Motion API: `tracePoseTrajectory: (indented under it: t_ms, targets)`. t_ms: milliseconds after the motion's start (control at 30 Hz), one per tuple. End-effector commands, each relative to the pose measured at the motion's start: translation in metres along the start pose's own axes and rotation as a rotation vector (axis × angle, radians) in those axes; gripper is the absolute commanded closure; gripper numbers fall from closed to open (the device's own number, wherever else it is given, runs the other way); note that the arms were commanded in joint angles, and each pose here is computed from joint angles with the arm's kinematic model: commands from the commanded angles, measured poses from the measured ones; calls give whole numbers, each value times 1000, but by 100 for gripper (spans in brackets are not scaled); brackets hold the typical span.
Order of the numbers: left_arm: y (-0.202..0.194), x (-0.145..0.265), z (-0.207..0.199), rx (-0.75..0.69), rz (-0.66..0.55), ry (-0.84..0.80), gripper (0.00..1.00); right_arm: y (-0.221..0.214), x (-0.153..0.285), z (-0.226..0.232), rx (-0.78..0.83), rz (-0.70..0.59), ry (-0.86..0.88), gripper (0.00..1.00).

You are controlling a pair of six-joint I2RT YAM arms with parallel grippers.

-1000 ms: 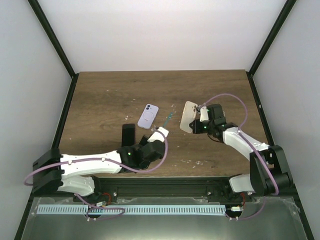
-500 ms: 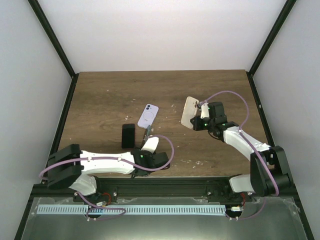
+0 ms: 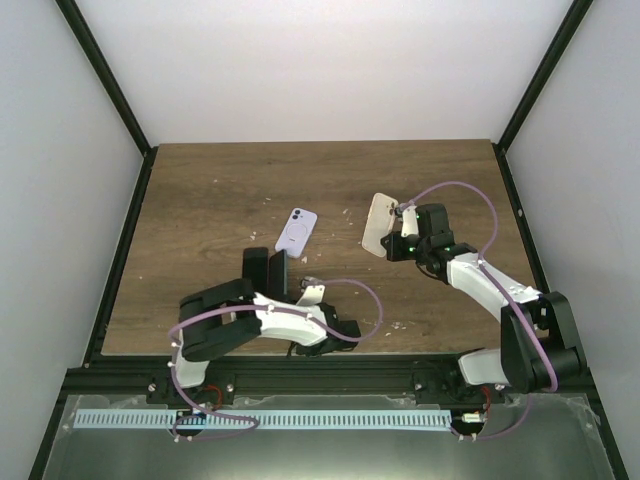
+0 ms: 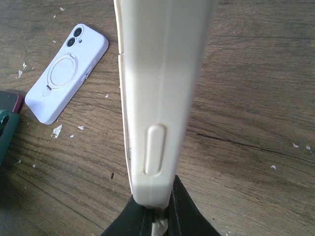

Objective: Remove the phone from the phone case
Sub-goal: Place the phone at the center of the board.

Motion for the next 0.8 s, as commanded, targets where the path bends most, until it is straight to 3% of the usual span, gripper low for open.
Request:
tracePoseTrajectory:
  t_ms: [0, 400, 667, 767]
  targets:
    - [-5, -6, 0, -18, 7, 74, 100, 16, 5, 5, 17, -54, 17, 99]
    - [-13, -52, -5, -55, 51, 35, 100, 15, 3, 3, 14, -49, 6, 99]
    - [-15, -59, -11, -71, 82, 16, 100, 15, 2, 2, 15, -46, 6, 99]
    - [-18, -59, -11, -73, 90, 3, 95, 14, 1, 2, 14, -43, 5, 99]
Point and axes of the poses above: each gripper's point midway between its finger pads, its own x axis back along the fingers, its own z axis along the line the jaws close on, y = z × x, the point moved 6 cm from there along x, back along the fingers, and after that the axes turned 11 degrees about -x, right-handed, at the moved point
